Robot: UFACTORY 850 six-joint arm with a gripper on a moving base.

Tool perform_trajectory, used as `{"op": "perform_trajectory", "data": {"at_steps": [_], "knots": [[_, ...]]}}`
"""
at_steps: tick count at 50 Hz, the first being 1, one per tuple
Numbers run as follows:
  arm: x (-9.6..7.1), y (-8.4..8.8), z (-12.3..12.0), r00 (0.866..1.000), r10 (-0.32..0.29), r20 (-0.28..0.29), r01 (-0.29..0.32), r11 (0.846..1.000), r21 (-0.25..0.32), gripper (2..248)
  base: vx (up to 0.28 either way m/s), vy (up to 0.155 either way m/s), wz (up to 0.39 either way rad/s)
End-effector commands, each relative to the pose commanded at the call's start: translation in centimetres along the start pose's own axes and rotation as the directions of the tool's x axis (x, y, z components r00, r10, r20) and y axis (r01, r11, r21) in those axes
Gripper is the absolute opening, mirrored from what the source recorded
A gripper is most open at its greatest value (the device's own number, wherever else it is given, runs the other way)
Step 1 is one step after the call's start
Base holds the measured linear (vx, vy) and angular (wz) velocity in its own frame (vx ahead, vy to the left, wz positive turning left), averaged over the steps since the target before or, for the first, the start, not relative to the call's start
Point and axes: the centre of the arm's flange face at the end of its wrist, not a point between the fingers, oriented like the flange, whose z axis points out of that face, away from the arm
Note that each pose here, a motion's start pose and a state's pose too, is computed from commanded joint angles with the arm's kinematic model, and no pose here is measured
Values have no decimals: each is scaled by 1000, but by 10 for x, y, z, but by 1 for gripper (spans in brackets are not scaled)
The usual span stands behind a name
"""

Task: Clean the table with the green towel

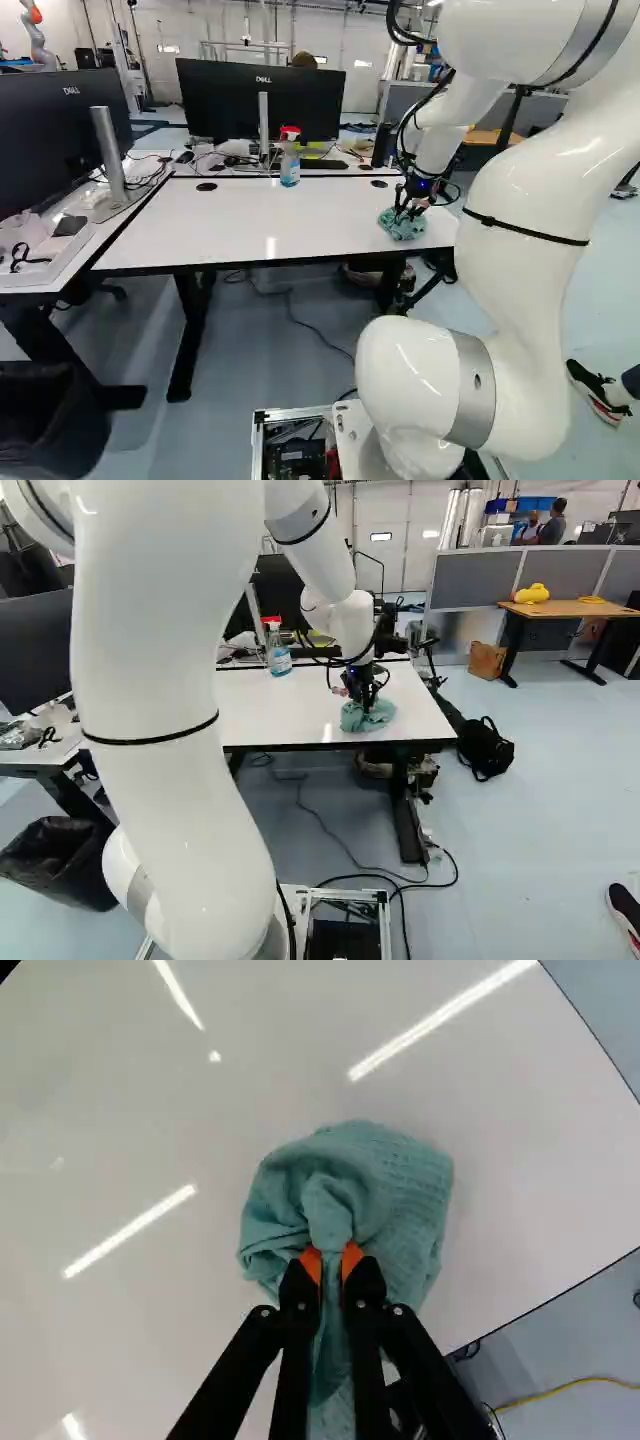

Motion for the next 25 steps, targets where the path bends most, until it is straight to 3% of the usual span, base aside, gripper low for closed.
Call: {"op": "perform_trajectory", "data": {"at_steps": [25], "knots": [[-42, -23, -11, 998, -53, 22, 53, 998, 16, 42, 0, 0, 0]]}}
